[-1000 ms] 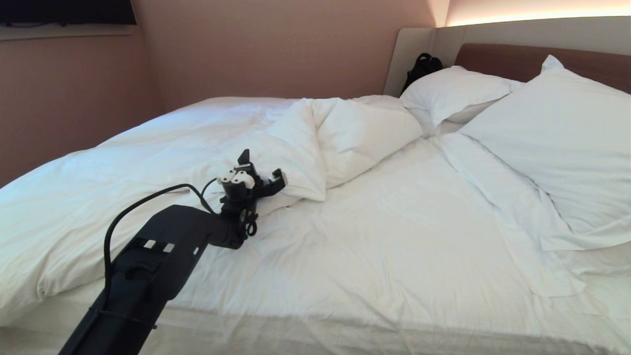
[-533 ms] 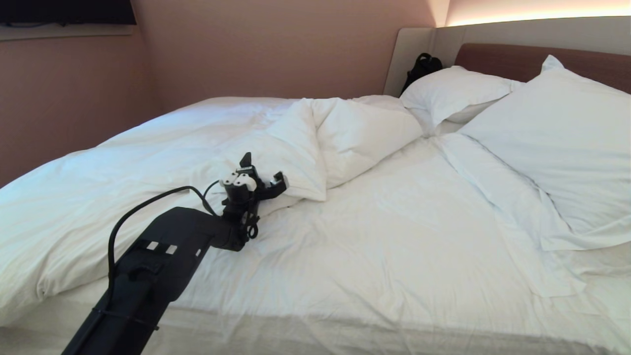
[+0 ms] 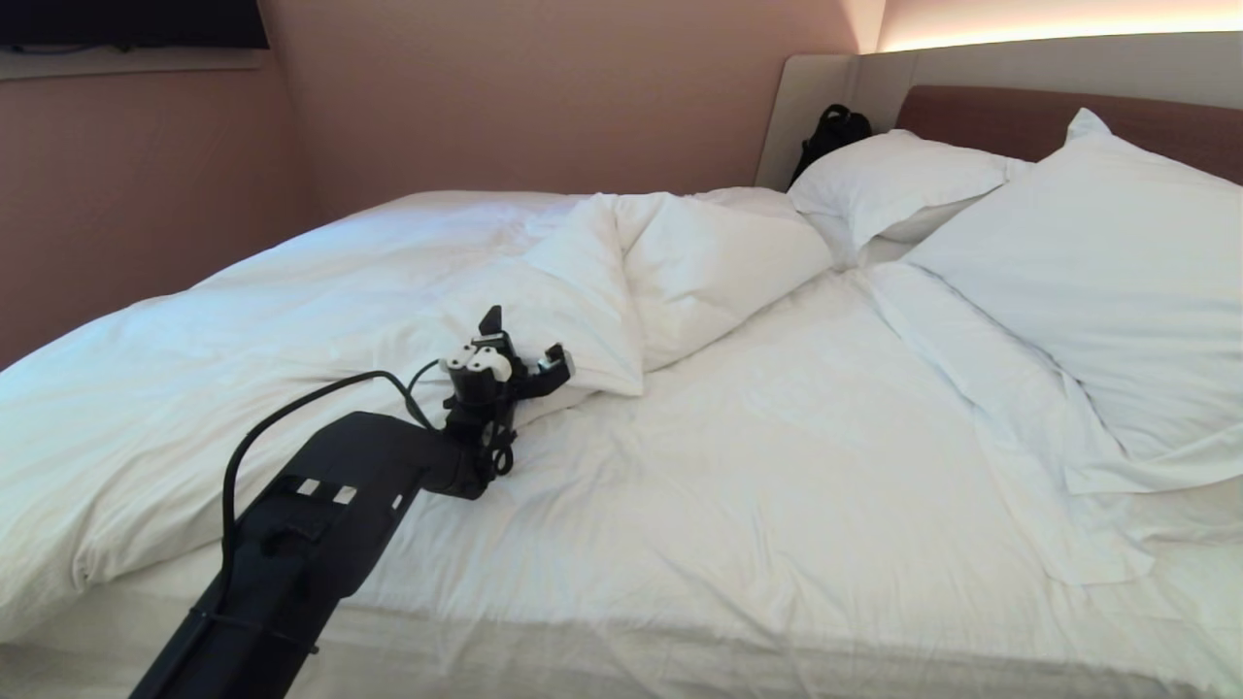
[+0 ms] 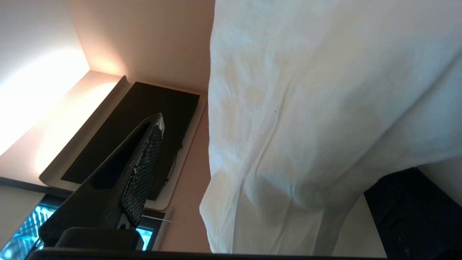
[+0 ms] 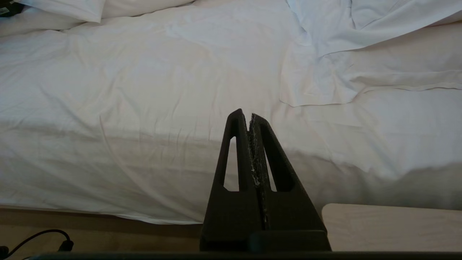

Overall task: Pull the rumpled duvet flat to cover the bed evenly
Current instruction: Hold the folded corner of the quilt

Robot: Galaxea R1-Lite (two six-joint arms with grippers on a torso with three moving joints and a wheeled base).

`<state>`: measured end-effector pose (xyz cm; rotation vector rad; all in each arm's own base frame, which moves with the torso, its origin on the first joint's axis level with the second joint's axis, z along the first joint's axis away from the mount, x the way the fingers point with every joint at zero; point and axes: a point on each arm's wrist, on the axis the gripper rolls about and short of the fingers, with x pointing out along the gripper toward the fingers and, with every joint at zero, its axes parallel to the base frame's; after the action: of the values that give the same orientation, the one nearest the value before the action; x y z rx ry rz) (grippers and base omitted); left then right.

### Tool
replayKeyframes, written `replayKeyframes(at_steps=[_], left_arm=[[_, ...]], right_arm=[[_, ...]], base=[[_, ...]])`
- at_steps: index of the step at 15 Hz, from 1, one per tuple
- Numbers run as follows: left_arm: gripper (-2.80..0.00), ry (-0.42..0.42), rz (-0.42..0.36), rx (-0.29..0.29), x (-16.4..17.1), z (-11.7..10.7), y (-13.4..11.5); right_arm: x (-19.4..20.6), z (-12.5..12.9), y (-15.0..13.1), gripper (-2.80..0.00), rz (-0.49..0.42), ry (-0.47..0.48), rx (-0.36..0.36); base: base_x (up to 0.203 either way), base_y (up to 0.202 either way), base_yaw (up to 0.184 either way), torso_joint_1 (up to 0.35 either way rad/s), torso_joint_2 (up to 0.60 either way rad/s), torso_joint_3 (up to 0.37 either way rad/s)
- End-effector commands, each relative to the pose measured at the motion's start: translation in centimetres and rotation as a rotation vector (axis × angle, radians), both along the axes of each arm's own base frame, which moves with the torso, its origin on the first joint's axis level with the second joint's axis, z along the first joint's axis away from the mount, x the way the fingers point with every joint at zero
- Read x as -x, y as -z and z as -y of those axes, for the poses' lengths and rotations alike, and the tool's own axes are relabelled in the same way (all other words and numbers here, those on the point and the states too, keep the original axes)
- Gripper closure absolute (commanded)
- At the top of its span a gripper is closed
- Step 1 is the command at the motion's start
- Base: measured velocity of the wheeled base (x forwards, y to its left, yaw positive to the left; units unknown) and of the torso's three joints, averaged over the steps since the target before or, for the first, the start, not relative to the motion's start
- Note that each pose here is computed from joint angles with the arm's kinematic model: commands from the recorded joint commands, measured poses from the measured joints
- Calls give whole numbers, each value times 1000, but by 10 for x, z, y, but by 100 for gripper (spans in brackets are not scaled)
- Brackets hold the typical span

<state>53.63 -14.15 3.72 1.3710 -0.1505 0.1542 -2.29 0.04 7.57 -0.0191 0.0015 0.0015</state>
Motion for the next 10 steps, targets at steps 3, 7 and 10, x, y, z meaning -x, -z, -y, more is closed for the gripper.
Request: replayKeyframes(at_steps=[3, 7, 10], left_arm=[[0, 6, -6, -8, 1, 4, 6], [0, 12, -17, -5, 1, 7, 13], [0, 13, -25, -3, 1, 7, 17]], right_arm=[[0, 0, 0, 0, -1, -1, 1], [0, 0, 0, 0, -2, 0, 1], [0, 0, 0, 0, -1, 0, 1]], base=[[0, 0, 0, 0, 0, 0], [0, 0, 0, 0, 0, 0], [0, 0, 0, 0, 0, 0]])
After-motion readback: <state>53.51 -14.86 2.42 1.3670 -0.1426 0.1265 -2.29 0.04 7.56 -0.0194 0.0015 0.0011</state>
